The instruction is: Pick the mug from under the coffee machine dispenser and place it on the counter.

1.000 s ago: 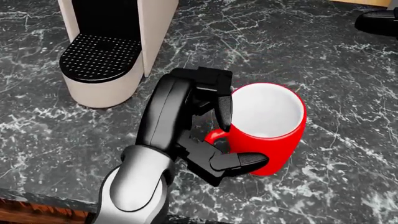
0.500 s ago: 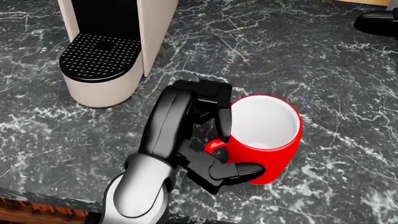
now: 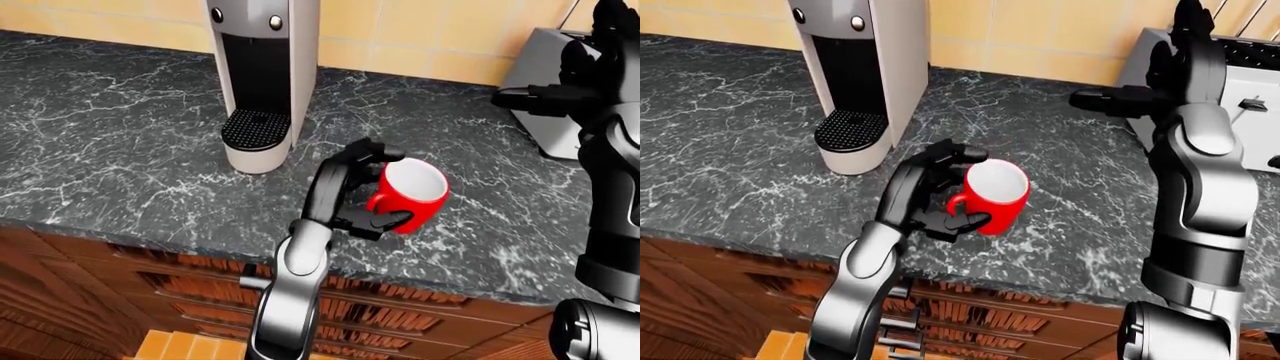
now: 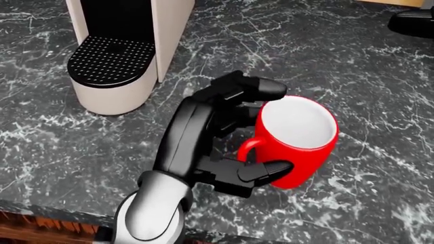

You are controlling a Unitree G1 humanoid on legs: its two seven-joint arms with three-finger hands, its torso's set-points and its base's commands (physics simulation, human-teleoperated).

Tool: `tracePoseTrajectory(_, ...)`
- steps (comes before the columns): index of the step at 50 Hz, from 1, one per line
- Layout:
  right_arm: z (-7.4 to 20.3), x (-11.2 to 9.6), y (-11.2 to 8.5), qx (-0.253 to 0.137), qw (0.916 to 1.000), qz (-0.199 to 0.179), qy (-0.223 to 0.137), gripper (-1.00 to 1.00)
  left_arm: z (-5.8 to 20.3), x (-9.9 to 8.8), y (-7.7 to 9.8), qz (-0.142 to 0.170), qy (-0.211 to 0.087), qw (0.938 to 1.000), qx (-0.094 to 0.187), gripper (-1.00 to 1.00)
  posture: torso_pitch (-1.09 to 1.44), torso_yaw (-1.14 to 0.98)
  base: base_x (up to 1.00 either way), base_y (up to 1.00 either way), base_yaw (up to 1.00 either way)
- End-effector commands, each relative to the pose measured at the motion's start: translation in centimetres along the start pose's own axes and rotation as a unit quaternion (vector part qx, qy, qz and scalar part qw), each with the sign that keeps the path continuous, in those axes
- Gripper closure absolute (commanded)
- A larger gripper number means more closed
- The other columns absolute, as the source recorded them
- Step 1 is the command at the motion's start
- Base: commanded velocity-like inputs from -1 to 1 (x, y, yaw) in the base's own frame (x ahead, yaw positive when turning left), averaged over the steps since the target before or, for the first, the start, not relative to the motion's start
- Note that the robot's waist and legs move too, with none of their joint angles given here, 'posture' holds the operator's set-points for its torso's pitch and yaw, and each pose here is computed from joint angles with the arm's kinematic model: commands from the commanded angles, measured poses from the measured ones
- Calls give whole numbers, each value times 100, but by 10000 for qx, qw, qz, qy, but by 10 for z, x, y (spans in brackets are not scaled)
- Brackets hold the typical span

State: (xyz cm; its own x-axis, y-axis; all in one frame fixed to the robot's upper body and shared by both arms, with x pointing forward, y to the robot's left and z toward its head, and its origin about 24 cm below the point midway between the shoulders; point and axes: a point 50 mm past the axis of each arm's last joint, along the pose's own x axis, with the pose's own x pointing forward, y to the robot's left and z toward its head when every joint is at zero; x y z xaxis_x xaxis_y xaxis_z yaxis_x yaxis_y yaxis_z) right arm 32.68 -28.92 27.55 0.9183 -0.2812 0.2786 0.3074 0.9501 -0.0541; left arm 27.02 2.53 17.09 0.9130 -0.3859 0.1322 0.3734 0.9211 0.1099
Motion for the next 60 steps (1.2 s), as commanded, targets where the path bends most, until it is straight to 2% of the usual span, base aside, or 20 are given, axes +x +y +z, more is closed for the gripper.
tracePoseTrajectory(1,23,-1,-4,-2,9987,-69,-496,-100,15,0,0,28,-374,9993,22,-9,0,0,0,0,0)
tracePoseTrajectory(9,23,0,-4,-5,9987,-70,-495,-100,14,-1,0,23,-364,9993,35,-7,0,0,0,0,0)
tracePoseTrajectory(10,23,-1,-4,-7,9987,-68,-496,-100,14,-1,0,15,-354,9994,32,-15,0,0,0,0,0)
tracePoseTrajectory(11,23,-1,-4,-6,9987,-67,-496,-100,15,-1,0,17,-361,9993,37,-41,0,0,0,0,0)
tracePoseTrajectory(12,23,-1,-4,-9,9988,-68,-495,-100,15,-2,0,12,-366,9993,39,-58,0,0,0,0,0)
tracePoseTrajectory(13,23,-1,-4,-10,9988,-67,-495,-100,15,-2,0,12,-365,9993,39,-63,0,0,0,0,0)
tracePoseTrajectory(15,23,-1,-5,-8,9987,-67,-498,-100,16,-2,-1,2,-367,9993,40,-100,0,0,0,0,0)
tracePoseTrajectory(28,24,0,-5,-8,9987,-67,-501,-100,17,-1,-1,-14,-351,9994,51,-100,0,0,0,0,0)
tracePoseTrajectory(36,23,0,-5,-11,9987,-72,-495,-100,31,-4,-1,-66,-432,9990,28,-100,0,0,0,0,0)
tracePoseTrajectory(45,23,-1,-4,-15,9988,-64,-494,-100,51,-24,-6,-565,-293,9979,-136,-100,0,0,0,0,0)
tracePoseTrajectory(51,24,-1,-4,-16,9987,-62,-498,-100,70,-28,3,-687,-378,9969,-41,-100,0,0,0,0,0)
tracePoseTrajectory(60,25,0,-4,-14,9987,-60,-505,-100,95,-29,30,-352,-684,9966,297,-100,0,0,0,0,0)
